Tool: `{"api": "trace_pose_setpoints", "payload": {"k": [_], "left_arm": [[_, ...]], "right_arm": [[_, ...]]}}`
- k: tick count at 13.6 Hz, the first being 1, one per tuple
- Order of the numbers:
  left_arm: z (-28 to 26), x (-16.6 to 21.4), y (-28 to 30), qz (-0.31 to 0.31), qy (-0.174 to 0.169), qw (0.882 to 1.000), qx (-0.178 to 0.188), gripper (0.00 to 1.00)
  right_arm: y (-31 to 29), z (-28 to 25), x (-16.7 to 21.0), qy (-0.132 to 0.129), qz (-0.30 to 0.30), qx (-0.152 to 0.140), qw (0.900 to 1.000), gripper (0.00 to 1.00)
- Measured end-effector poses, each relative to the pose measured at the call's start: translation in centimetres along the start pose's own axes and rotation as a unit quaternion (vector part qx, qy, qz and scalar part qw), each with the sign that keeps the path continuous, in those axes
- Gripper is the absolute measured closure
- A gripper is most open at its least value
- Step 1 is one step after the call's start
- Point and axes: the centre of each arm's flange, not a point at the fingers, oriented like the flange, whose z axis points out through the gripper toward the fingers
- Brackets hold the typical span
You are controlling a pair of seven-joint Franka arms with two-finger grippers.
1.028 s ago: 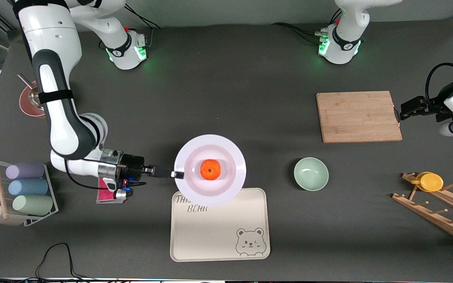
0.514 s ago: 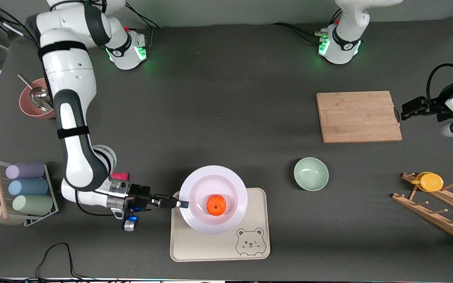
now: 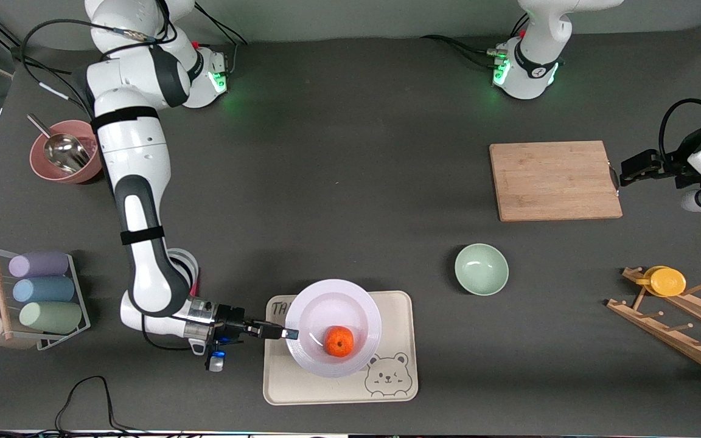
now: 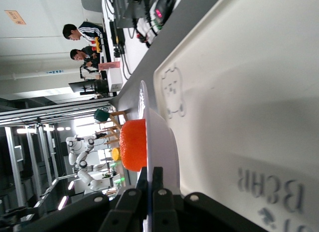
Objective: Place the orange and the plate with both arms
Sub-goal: 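Lower the plate onto the cream bear tray with the right gripper, then open the right gripper and release the plate rim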
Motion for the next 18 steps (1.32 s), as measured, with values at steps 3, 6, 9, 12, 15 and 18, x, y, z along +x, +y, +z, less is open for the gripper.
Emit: {"api": "trace_pose_setpoints", "payload": {"k": [3,6,9,12,15,18], "left_arm": [[0.1,0.0,0.0,0.000,-0.001,1.000,0.000,0.00],[0.1,0.0,0.0,0.000,-0.001,1.000,0.000,0.00],[0.2,0.0,0.0,0.000,-0.002,1.000,0.000,0.00],[0.2,0.0,0.0,0.000,-0.002,1.000,0.000,0.00],[0.2,0.0,0.0,0.000,-0.002,1.000,0.000,0.00],[0.2,0.0,0.0,0.000,-0.002,1.000,0.000,0.00]], "right_arm": [[2.3,1.8,-0.1,0.010,-0.033,-0.003,0.999,0.96],[2.0,2.3,0.0,0.024,-0.038,0.003,0.999,0.96],[2.1,2.4,-0.1,0.024,-0.038,0.005,0.999,0.96],[3.4,2.5,-0.1,0.023,-0.048,0.002,0.999,0.96],[4.3,2.5,-0.1,0.024,-0.052,0.001,0.998,0.96],[4.1,2.4,0.0,0.026,-0.055,0.001,0.998,0.96]]}}
